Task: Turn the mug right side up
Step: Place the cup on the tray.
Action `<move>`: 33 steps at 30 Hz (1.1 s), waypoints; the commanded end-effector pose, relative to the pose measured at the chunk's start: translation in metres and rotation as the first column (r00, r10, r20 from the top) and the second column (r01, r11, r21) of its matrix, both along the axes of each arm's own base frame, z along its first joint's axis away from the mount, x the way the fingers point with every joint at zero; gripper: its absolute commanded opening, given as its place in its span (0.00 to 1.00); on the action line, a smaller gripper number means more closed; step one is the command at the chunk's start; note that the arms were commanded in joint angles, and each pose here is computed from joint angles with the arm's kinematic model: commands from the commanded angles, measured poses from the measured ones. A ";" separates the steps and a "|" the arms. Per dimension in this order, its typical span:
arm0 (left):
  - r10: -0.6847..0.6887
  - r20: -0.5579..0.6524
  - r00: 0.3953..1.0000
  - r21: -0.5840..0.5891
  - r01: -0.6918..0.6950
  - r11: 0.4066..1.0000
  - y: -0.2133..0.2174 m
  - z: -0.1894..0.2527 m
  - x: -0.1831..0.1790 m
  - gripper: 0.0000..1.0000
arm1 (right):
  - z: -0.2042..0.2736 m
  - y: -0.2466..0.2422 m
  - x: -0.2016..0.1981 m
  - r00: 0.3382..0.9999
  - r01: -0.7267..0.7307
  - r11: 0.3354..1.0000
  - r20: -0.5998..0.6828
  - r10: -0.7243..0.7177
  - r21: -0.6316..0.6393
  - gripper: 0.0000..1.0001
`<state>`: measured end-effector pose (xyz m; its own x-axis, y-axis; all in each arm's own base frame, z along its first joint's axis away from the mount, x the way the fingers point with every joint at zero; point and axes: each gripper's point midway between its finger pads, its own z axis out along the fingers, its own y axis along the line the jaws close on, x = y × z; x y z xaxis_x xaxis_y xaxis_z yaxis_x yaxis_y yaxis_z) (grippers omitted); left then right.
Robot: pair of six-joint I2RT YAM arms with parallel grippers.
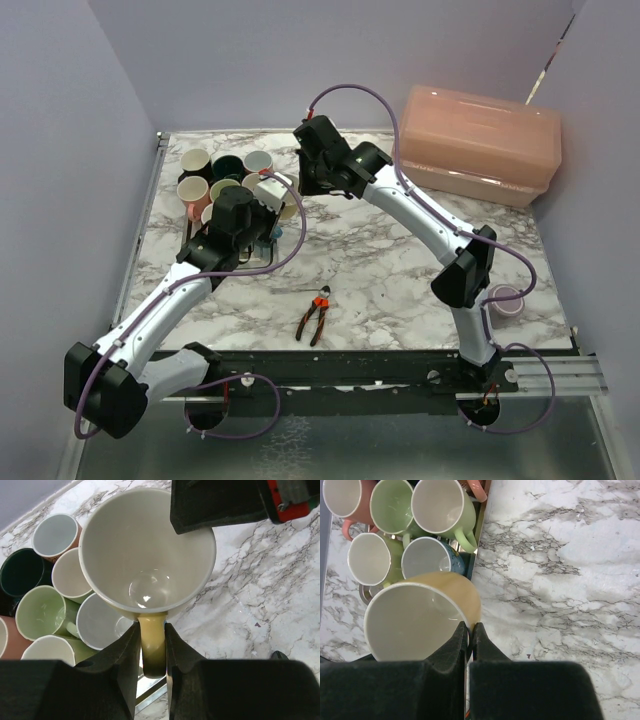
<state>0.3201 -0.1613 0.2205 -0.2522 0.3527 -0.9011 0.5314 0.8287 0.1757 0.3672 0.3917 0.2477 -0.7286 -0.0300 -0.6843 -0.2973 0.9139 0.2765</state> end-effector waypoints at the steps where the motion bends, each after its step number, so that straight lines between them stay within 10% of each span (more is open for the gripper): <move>1: 0.001 0.028 1.000 0.005 -0.001 1.000 -0.003 0.011 0.006 0.24 | 0.052 0.011 -0.010 0.997 -0.039 0.990 0.073 0.029 0.135 0.01; 5: -0.004 0.051 0.999 0.036 0.002 0.999 0.000 0.013 0.007 0.00 | 0.052 0.012 -0.012 0.997 -0.048 0.988 0.069 0.038 0.146 0.01; 10: -0.023 0.094 0.995 0.005 0.023 1.000 -0.005 0.028 0.006 0.00 | 0.051 0.011 -0.012 0.997 -0.032 0.986 0.069 0.021 0.161 0.01; 21: 0.223 0.166 0.961 -0.141 -0.201 0.969 0.025 0.066 0.013 0.00 | 0.089 -0.005 0.009 0.991 0.002 0.956 0.128 -0.041 0.295 0.57; 28: 0.491 0.220 0.843 -0.223 -0.447 0.866 0.076 0.096 0.011 0.00 | 0.100 -0.037 0.024 0.979 0.106 0.920 0.123 -0.163 0.376 0.59; 33: 0.722 0.204 0.661 -0.271 -0.671 0.690 0.127 0.095 -0.005 0.00 | 0.089 -0.059 0.025 0.971 0.150 0.907 0.113 -0.210 0.393 0.60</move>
